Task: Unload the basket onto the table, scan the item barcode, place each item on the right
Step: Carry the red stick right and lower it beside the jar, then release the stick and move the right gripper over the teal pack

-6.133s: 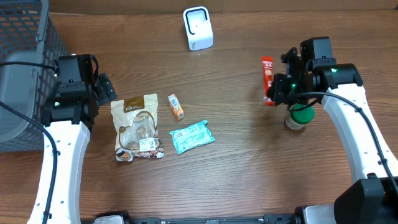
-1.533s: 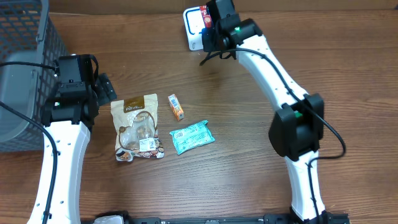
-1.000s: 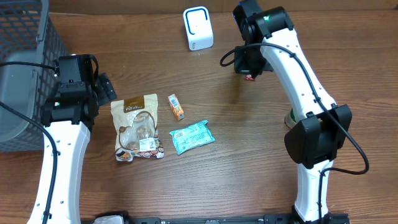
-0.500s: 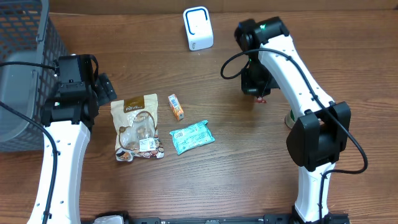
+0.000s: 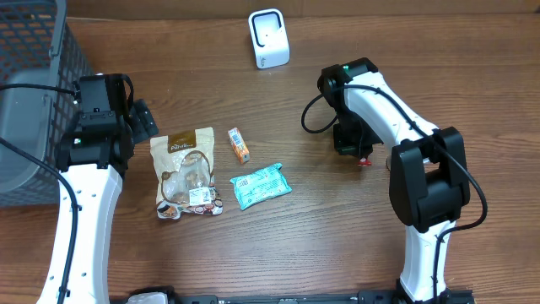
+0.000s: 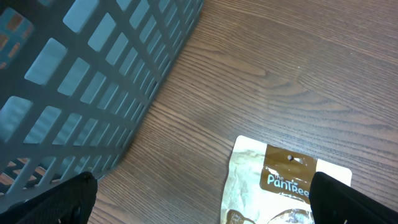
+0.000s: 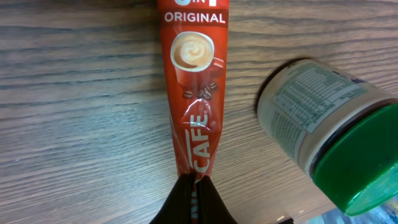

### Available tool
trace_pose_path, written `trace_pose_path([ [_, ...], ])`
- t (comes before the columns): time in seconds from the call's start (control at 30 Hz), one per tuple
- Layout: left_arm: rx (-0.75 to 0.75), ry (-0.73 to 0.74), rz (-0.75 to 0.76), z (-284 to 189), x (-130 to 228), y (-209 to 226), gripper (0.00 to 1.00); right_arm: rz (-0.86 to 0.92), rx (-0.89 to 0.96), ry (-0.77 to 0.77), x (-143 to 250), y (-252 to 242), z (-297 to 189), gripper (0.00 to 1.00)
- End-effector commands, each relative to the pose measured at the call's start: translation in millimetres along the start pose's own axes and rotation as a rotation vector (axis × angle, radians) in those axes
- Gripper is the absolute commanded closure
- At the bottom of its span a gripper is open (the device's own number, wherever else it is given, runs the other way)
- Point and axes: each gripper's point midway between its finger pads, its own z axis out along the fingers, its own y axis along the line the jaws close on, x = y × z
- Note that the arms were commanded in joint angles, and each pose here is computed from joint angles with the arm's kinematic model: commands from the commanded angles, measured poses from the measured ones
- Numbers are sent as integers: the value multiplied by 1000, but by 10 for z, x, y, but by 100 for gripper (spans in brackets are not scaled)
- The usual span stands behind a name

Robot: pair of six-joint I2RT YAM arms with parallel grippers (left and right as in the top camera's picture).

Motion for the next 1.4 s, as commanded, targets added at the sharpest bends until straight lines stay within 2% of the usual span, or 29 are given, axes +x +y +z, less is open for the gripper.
trace_pose_path([
  [0.0,-12,-15,-2,-21,-52,19,0,32,4,-27,-20,-126,-64,92],
  [0.13,-12,-15,-2,-21,-52,19,0,41,-3,-35,-52,-135,-56,78],
  [0.17,-12,-15,-2,-21,-52,19,0,42,-4,-38,-60,-132,-56,60],
  [0.23,-12,-15,-2,-21,-52,19,0,45,-14,-43,-74,-112,-57,57],
  [0.3,-12,-15,-2,-21,-52,19,0,49,-50,-47,-96,-46,-60,57],
  [0.43,-12,-15,-2,-21,-52,19,0,61,-250,-75,-225,319,-121,59],
  [0.5,-12,-15,-2,-21,-52,19,0,66,-267,-100,-289,355,-137,62],
  [0.8,-12,-15,-2,-21,-52,19,0,84,-291,-154,-438,415,-141,62],
  [1.17,-12,-15,-2,-21,-52,19,0,127,-292,-140,-408,481,566,61],
  [1.27,-12,-15,-2,-21,-52,19,0,170,-284,-92,-343,327,696,72],
  [1.37,-12,-15,-2,-21,-52,19,0,202,-277,-46,-286,168,759,75],
])
